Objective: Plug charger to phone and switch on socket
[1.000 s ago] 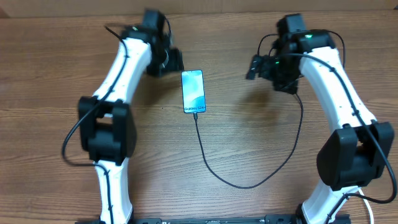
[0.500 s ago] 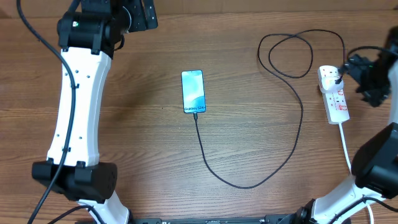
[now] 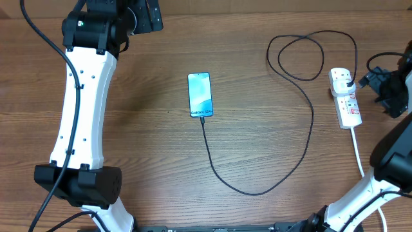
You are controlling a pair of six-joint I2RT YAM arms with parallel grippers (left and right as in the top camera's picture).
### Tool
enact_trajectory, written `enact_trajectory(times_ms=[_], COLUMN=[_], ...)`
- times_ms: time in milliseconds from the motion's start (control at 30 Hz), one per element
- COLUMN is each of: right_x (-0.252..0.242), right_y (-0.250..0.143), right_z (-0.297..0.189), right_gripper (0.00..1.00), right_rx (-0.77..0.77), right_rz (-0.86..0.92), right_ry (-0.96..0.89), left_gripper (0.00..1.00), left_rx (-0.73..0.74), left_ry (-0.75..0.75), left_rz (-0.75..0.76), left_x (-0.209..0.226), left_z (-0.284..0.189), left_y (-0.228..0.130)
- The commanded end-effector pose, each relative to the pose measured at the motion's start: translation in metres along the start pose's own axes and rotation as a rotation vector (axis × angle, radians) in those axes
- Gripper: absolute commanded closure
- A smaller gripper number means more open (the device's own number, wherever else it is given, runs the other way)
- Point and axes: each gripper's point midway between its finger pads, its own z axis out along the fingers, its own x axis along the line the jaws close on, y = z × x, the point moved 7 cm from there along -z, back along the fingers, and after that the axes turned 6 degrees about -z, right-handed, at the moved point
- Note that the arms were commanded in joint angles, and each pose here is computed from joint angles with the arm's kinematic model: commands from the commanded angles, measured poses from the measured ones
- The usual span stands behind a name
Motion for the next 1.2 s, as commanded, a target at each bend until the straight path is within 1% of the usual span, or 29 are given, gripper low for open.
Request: enact_trajectory(times_ms=[0, 167, 533, 1167], right_x=[-0.004, -0.003, -0.006, -0.011], right_y=[-0.002, -0.001, -0.005, -0.002], right_z=[0.020, 0.031, 0.039, 0.041], right_gripper=[0.00, 0.00, 0.00, 0.00], right_rx=[0.034, 0.047, 0.060, 0.072], right_rz=[-0.003, -0.004, -0.004, -0.016], right_ry=[-0.030, -0.034, -0.049, 0.030], left_gripper=[0.00, 0.00, 0.00, 0.00], left_rx=[-0.005, -0.005, -0.005, -0.005], left_ry=[0.015, 0.015, 0.015, 0.015], left_rz=[0.013, 0.013, 0.013, 0.013], left_x=[0.001, 0.001, 0.001, 0.001], left_z=[0.001, 0.001, 0.001, 0.001], left_y=[0.000, 0.000, 0.000, 0.000])
